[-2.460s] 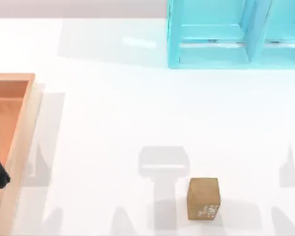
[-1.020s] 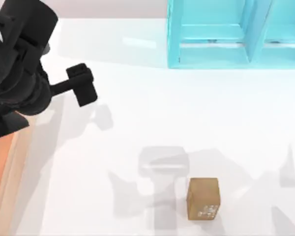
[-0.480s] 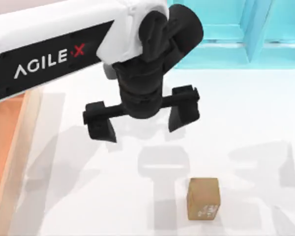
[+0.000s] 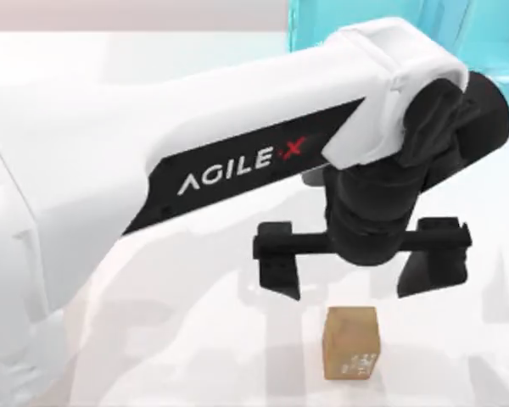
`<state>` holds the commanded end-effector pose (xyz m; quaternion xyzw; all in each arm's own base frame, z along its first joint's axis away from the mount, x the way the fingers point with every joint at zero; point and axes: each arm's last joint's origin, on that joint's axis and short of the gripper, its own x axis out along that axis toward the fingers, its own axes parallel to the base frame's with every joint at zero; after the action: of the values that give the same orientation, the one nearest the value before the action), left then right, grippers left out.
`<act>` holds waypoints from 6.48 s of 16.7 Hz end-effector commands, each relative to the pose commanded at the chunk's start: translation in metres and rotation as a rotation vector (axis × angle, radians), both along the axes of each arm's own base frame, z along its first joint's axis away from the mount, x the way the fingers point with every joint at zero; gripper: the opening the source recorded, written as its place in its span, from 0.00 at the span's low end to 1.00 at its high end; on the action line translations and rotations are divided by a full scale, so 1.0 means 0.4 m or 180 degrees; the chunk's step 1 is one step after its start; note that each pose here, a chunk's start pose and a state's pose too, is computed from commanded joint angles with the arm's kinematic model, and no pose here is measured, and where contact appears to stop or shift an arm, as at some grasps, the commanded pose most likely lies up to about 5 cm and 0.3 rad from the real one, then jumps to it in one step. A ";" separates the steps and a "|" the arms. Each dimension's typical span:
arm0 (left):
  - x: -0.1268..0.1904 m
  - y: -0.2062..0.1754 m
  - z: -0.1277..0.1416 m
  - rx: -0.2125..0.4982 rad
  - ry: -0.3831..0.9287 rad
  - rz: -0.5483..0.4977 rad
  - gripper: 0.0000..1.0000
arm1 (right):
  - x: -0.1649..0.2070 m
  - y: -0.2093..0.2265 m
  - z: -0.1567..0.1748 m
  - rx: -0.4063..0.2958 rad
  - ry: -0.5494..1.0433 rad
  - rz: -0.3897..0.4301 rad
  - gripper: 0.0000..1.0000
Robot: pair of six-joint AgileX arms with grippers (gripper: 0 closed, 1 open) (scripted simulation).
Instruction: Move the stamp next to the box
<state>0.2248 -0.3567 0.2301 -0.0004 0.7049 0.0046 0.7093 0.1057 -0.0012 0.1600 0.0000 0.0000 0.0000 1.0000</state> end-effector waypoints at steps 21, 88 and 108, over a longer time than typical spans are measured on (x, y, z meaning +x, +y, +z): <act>-0.024 -0.021 -0.248 -0.0003 0.0026 -0.0086 1.00 | 0.000 0.000 0.000 0.0000 0.0000 0.0000 1.00; -0.047 0.674 0.040 -0.0018 0.0008 -0.0093 0.00 | 0.000 0.000 0.000 0.0000 0.0000 0.0000 1.00; -0.053 0.678 -0.053 -0.0014 0.0025 -0.0086 0.68 | 0.000 0.000 0.000 0.0000 0.0000 0.0000 1.00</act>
<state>0.2037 -0.0856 0.2090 0.0077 0.7077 -0.0065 0.7065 0.1057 -0.0012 0.1600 0.0000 0.0000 0.0000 1.0000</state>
